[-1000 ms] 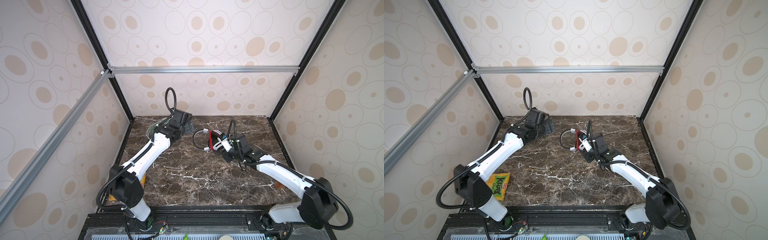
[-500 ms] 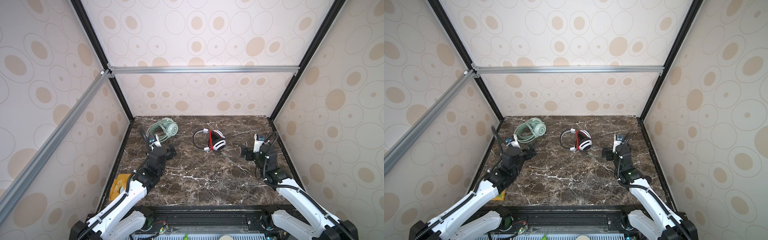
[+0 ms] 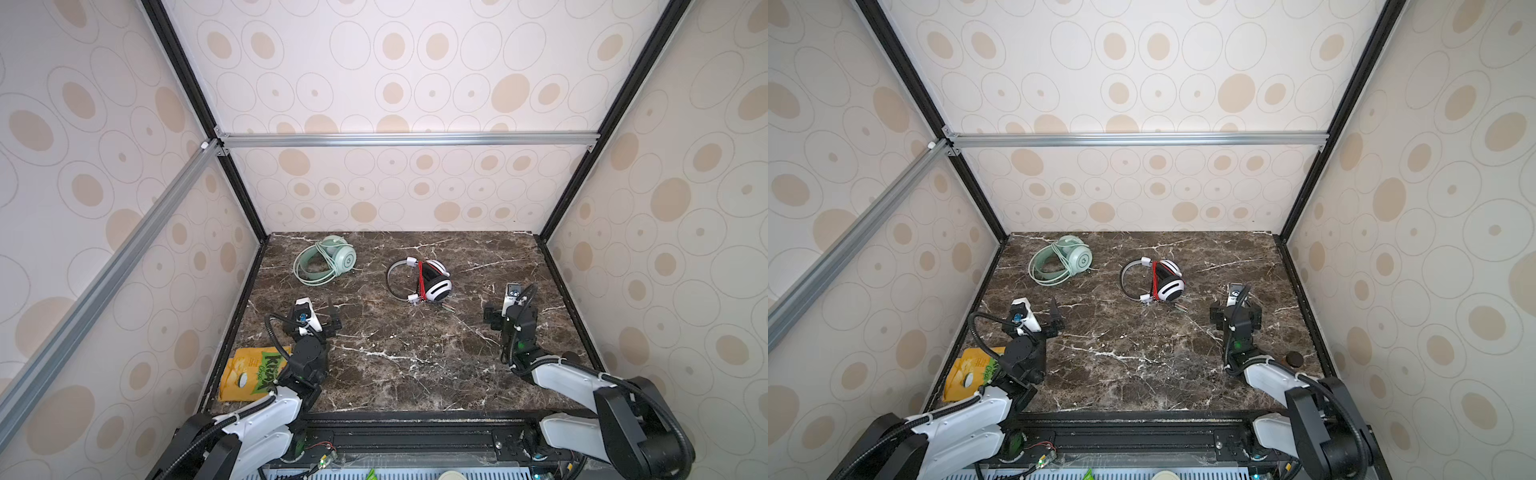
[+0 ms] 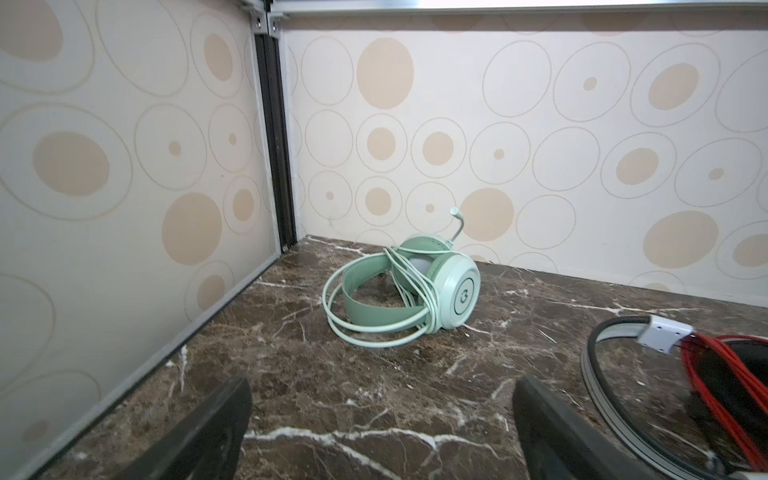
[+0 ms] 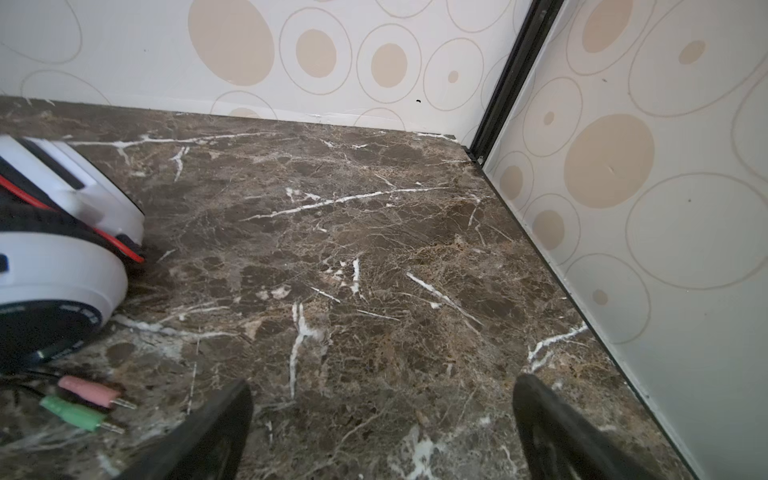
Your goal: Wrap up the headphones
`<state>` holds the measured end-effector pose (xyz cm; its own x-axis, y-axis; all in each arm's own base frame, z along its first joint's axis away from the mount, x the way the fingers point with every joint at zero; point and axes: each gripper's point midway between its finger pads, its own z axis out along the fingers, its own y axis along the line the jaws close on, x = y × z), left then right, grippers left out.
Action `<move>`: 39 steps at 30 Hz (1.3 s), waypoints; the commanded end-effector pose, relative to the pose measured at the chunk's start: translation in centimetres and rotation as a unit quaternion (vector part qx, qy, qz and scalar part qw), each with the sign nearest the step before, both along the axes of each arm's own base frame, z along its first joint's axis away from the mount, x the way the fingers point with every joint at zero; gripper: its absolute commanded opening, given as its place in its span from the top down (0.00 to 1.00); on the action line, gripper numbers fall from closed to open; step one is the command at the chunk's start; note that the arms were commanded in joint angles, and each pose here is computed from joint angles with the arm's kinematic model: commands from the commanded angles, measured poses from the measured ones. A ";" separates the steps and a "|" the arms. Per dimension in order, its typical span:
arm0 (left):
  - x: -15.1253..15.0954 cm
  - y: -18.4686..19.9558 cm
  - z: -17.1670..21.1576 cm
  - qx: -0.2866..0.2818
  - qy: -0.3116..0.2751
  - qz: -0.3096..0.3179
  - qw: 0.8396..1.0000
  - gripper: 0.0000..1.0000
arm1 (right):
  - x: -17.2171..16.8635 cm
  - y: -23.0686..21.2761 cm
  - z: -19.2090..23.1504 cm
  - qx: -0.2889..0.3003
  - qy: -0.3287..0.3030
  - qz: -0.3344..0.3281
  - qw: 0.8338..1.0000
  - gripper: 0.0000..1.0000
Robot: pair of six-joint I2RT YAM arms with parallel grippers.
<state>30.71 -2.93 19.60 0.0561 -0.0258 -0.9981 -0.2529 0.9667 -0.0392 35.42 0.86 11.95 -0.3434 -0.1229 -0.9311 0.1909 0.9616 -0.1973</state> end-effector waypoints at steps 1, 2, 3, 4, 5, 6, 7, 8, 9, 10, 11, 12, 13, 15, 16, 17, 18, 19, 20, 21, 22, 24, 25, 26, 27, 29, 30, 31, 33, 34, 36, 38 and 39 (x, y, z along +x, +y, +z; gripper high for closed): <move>-0.6 1.1 2.3 0.038 -0.045 0.034 0.998 0.02 | 1.1 -0.8 1.8 -0.012 -0.061 -0.014 0.998 0.00; -0.7 1.2 2.2 0.045 -0.047 0.034 0.997 0.02 | 1.2 -0.9 1.4 -0.009 -0.056 -0.016 0.998 0.00; -0.7 1.1 2.2 0.055 -0.048 0.033 0.997 0.02 | 1.3 -0.9 0.9 -0.007 -0.053 -0.013 0.998 0.00; -0.6 1.1 2.1 0.064 -0.048 0.032 0.996 0.02 | 1.3 -0.7 0.6 -0.004 -0.055 -0.006 0.998 0.00; -0.5 1.1 2.0 0.071 -0.047 0.032 0.996 0.02 | 1.3 -0.6 0.2 -0.003 -0.054 -0.001 0.999 0.00; -0.4 1.1 1.9 0.076 -0.050 0.032 0.995 0.02 | 1.2 -0.5 0.1 -0.001 -0.061 0.004 0.998 0.00; -0.5 1.1 1.9 0.077 -0.055 0.031 0.995 0.02 | 1.1 -0.6 -0.1 0.002 -0.067 0.002 0.998 0.00; -0.6 1.3 1.8 0.076 -0.061 0.032 0.995 0.02 | 1.0 -0.8 -0.3 0.006 -0.072 -0.002 0.997 0.00; -0.8 1.5 1.8 0.073 -0.070 0.035 0.994 0.02 | 0.9 -1.0 -0.2 0.006 -0.082 -0.003 0.997 0.00; -1.0 1.8 1.6 0.071 -0.074 0.041 0.994 0.02 | 0.8 -1.0 -0.3 0.005 -0.085 -0.001 0.996 0.00; -1.3 2.2 1.6 0.071 -0.079 0.051 0.993 0.02 | 0.8 -0.9 -0.3 0.006 -0.084 0.001 0.996 0.00; -1.7 2.7 1.6 0.067 -0.085 0.061 0.992 0.02 | 0.8 -0.9 -0.4 0.007 -0.081 0.002 0.997 0.00; -1.6 3.0 1.4 0.074 -0.076 0.075 0.992 0.02 | 0.7 -0.9 -0.5 0.008 -0.075 0.001 0.997 0.00; -1.8 3.1 1.3 0.088 -0.068 0.078 0.991 0.02 | 0.9 -0.9 -0.5 0.011 -0.071 0.004 0.997 0.00; -2.2 3.2 1.3 0.098 -0.070 0.077 0.990 0.02 | 0.9 -0.8 -0.6 0.009 -0.070 0.006 0.997 0.00; -2.3 3.4 1.4 0.102 -0.069 0.081 0.989 0.02 | 1.0 -0.7 -0.7 0.007 -0.069 0.010 0.998 0.00; -2.5 3.7 1.3 0.103 -0.065 0.092 0.988 0.02 | 1.1 -0.5 -0.9 0.005 -0.067 0.015 0.998 0.00; -2.7 3.9 1.2 0.104 -0.063 0.096 0.988 0.02 | 1.2 -0.5 -1.0 0.004 -0.066 0.016 0.998 0.00; -2.7 4.0 1.1 0.107 -0.060 0.097 0.988 0.02 | 1.2 -0.4 -1.1 0.004 -0.064 0.019 0.998 0.00; -2.7 4.0 0.9 0.108 -0.057 0.096 0.988 0.02 | 1.2 -0.4 -1.2 0.003 -0.064 0.020 0.998 0.00; -2.7 3.9 0.6 0.108 -0.054 0.094 0.988 0.02 | 1.2 -0.3 -1.2 0.003 -0.064 0.023 0.998 0.00; -2.5 3.8 0.3 0.106 -0.050 0.090 0.989 0.02 | 1.3 -0.1 -1.4 0.000 -0.066 0.028 0.997 0.00; -2.4 3.8 0.1 0.105 -0.047 0.091 0.989 0.02 | 1.3 -0.1 -1.4 -0.001 -0.070 0.029 0.997 0.00; -2.3 3.8 0.0 0.105 -0.045 0.092 0.989 0.02 | 1.3 -0.1 -1.4 -0.002 -0.070 0.028 0.997 0.00; -2.2 3.8 -0.1 0.102 -0.045 0.092 0.990 0.02 | 1.3 -0.1 -1.4 -0.001 -0.068 0.028 0.997 0.00; -2.0 3.9 -0.3 0.101 -0.043 0.092 0.990 0.02 | 1.2 -0.1 -1.5 0.001 -0.063 0.028 0.998 0.00; -1.9 3.9 -0.4 0.101 -0.041 0.093 0.990 0.02 | 1.2 -0.1 -1.4 0.000 -0.065 0.028 0.997 0.00; -1.9 4.1 -0.5 0.098 -0.040 0.096 0.990 0.02 | 1.3 -0.1 -1.4 0.000 -0.068 0.029 0.997 0.00; -2.0 4.8 -1.0 0.083 -0.038 0.101 0.991 0.02 | 1.2 0.0 -1.4 0.000 -0.067 0.029 0.997 0.00; -2.1 5.2 -1.3 0.070 -0.039 0.104 0.991 0.02 | 1.2 0.0 -1.5 0.000 -0.066 0.030 0.997 0.00; -2.6 6.2 -1.4 0.053 -0.043 0.122 0.990 0.02 | 1.1 0.0 -1.5 0.000 -0.066 0.031 0.997 0.00; -3.1 6.9 -1.4 0.036 -0.051 0.128 0.990 0.02 | 1.1 0.1 -1.4 -0.001 -0.068 0.033 0.997 0.00; -3.3 7.4 -1.4 0.027 -0.054 0.136 0.989 0.02 | 1.1 0.1 -1.4 -0.002 -0.069 0.034 0.997 0.00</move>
<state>29.63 2.85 14.93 -0.0549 0.1836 -0.9815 -0.4581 0.8688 0.1881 36.45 0.77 9.71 -0.2414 -0.1397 -0.9603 0.1557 0.9712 -0.1804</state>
